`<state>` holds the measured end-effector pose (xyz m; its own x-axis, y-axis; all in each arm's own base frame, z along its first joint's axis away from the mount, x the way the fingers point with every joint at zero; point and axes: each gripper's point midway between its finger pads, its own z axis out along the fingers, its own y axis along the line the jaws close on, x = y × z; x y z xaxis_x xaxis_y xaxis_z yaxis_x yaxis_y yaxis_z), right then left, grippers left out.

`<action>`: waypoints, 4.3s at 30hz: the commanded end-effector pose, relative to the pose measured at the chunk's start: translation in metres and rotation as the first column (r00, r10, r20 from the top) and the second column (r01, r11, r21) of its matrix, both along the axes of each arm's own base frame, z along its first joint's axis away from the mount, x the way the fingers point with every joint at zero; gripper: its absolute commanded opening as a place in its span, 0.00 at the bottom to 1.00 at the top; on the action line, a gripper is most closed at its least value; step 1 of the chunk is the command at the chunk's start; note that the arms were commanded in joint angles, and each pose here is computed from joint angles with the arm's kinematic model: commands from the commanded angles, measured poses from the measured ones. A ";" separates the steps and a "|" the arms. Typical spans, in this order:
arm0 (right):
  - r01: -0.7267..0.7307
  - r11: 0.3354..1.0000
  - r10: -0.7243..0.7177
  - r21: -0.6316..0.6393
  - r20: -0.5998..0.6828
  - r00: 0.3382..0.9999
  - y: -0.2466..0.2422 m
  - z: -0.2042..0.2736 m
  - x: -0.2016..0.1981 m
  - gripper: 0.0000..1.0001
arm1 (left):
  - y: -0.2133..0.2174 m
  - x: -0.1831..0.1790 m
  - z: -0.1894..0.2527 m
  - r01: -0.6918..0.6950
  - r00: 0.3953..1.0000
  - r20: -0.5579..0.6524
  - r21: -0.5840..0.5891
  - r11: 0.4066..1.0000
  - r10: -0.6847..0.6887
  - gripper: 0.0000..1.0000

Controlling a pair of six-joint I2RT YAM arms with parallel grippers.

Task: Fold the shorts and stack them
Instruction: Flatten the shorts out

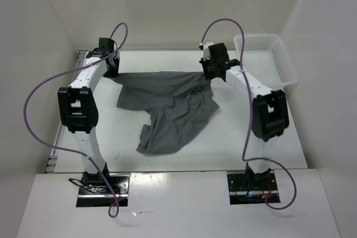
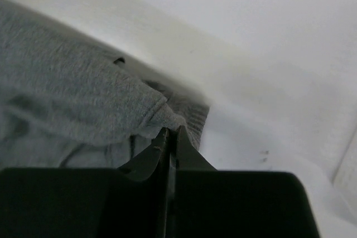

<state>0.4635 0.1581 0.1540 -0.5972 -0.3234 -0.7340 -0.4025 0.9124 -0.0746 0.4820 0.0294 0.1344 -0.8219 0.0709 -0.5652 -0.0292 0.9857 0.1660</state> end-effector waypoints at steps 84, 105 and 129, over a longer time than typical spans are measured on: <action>-0.238 0.971 0.221 -0.038 -0.246 0.944 -0.040 -0.111 -0.098 0.00 | -0.027 -0.009 -0.015 0.073 0.986 -0.141 -0.136 0.988 -0.093 0.70; -0.242 0.969 0.226 -0.057 -0.206 0.952 -0.038 -0.103 -0.090 0.00 | -0.112 -0.176 -0.104 0.101 0.789 -0.509 -0.445 0.890 -0.344 0.63; -0.706 0.689 0.602 -0.166 -0.411 0.684 -0.033 -0.086 -0.253 0.08 | -0.047 -0.316 -0.030 0.114 0.701 -0.691 -0.140 0.983 -0.180 0.03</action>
<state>0.2443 0.1563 0.0875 -0.3085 -0.8108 -0.4974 -0.9111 0.4022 -0.0906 0.2141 -0.0352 0.1181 -0.9796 0.1932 -0.0550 0.1964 0.9786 -0.0607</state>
